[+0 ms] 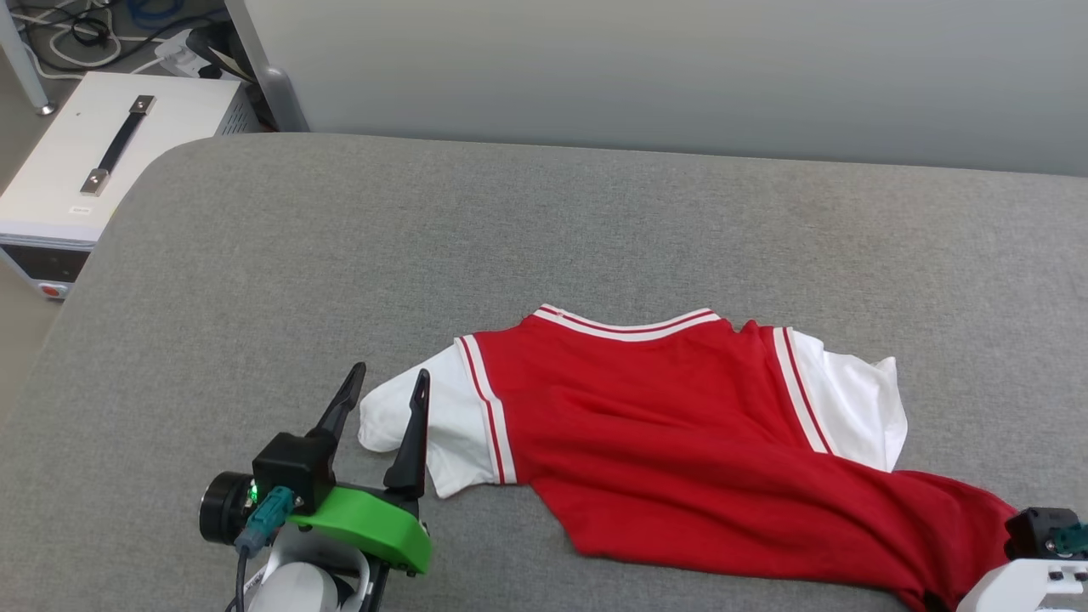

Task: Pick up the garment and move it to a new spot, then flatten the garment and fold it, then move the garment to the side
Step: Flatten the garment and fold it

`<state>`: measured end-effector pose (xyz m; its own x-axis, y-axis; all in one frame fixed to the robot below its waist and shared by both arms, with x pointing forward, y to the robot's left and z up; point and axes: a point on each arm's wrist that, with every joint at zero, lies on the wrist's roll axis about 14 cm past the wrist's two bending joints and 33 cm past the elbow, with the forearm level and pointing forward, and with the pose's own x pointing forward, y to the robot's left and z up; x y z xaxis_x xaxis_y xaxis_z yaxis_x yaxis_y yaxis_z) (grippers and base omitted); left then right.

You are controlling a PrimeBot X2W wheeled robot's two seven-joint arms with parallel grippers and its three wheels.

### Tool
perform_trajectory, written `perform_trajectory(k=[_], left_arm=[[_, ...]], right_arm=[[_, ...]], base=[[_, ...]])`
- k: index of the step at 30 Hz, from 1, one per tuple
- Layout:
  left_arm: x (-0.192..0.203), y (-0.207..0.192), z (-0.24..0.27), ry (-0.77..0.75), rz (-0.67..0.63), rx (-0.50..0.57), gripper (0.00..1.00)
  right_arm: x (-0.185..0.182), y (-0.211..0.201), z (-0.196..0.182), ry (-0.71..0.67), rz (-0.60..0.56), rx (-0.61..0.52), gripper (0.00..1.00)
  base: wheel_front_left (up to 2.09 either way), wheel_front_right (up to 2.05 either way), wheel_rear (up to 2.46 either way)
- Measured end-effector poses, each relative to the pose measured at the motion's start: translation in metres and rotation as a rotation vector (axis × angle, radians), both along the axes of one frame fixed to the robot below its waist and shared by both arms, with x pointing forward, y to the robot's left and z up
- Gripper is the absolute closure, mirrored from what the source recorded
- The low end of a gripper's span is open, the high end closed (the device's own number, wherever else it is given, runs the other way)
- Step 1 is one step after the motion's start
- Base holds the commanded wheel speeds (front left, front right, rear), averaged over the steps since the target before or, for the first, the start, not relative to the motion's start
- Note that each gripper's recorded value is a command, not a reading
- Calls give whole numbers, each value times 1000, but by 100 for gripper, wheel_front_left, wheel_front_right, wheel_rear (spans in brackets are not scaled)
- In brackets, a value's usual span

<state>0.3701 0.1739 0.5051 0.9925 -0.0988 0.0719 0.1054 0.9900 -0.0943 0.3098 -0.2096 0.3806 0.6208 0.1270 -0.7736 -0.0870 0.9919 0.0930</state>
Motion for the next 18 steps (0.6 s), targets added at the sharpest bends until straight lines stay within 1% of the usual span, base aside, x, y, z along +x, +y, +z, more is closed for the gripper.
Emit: perform_trajectory(k=[3,6,9,13,18], left_arm=[[2,1,0,0,2,1,0],[5,2,3,-10,4,1,0],[9,2,5,-15,4,2,0],[14,2,2,-7,4,5,0],[21,4,-5,13,8,4,0]], right_arm=[[11,3,11,-18,35,-13,0],[33,7,32,-62,75,-21,0],[57,9,52,-89,126,-52,0],[83,20,62,-36,190,-54,0],[116,31,64,50,220,-45,0]], base=[[0,0,0],[0,0,0],[0,0,0],[0,0,0],[0,0,0]])
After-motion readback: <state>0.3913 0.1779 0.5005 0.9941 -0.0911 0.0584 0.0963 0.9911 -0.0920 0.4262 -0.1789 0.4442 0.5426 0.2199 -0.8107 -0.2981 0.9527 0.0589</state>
